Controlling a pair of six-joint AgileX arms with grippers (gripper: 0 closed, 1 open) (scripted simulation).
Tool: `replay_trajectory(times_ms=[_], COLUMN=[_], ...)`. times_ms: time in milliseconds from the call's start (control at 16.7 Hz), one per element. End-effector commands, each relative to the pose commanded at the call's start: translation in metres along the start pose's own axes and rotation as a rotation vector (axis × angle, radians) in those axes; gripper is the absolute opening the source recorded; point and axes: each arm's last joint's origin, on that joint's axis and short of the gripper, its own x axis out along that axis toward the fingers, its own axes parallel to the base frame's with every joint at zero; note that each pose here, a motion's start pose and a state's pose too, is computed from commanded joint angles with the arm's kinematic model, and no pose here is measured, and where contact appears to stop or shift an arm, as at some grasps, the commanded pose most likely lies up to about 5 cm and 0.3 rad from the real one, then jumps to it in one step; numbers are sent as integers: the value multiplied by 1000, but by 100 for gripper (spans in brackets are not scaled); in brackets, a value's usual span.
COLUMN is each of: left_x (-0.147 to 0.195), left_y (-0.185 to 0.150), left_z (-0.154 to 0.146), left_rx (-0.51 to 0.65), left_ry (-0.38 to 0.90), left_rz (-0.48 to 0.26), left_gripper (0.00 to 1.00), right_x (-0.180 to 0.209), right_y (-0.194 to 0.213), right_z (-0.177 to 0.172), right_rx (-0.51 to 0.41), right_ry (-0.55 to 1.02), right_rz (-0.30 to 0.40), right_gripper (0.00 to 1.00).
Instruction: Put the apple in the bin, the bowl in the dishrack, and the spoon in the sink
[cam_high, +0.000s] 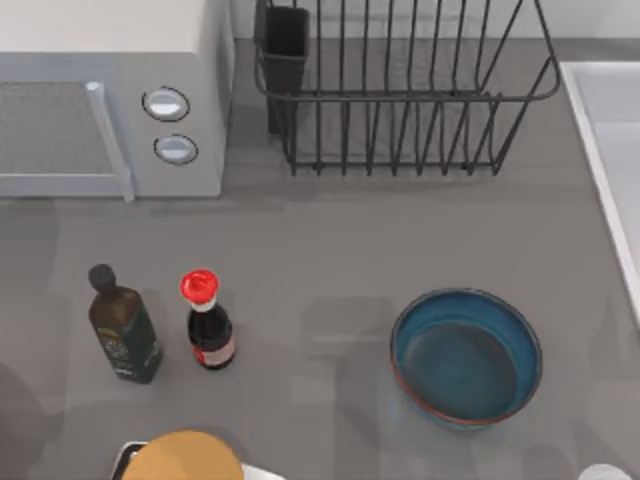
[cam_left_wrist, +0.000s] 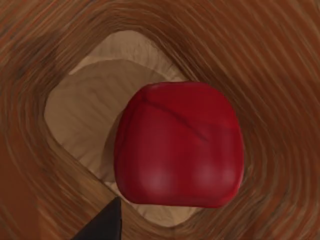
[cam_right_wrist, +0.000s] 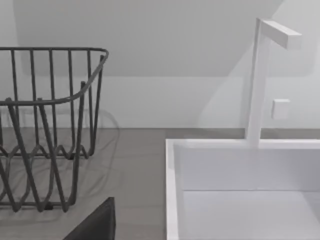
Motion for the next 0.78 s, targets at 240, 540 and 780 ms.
replay_trajectory(times_ms=[240, 540, 780], left_x=[-1, -21, -45], left_y=[0, -7, -13], left_z=[0, 9, 31], left_rx=[-12, -293, -720], left_ry=[9, 200, 455], left_rz=[2, 71, 244], left_gripper=[100, 100, 100], right_x=[0, 0, 0], right_y=[0, 0, 0], right_z=[0, 0, 0], right_rx=[0, 0, 0], right_ry=[0, 0, 0], right_rz=[0, 0, 0], right_gripper=[100, 100, 100])
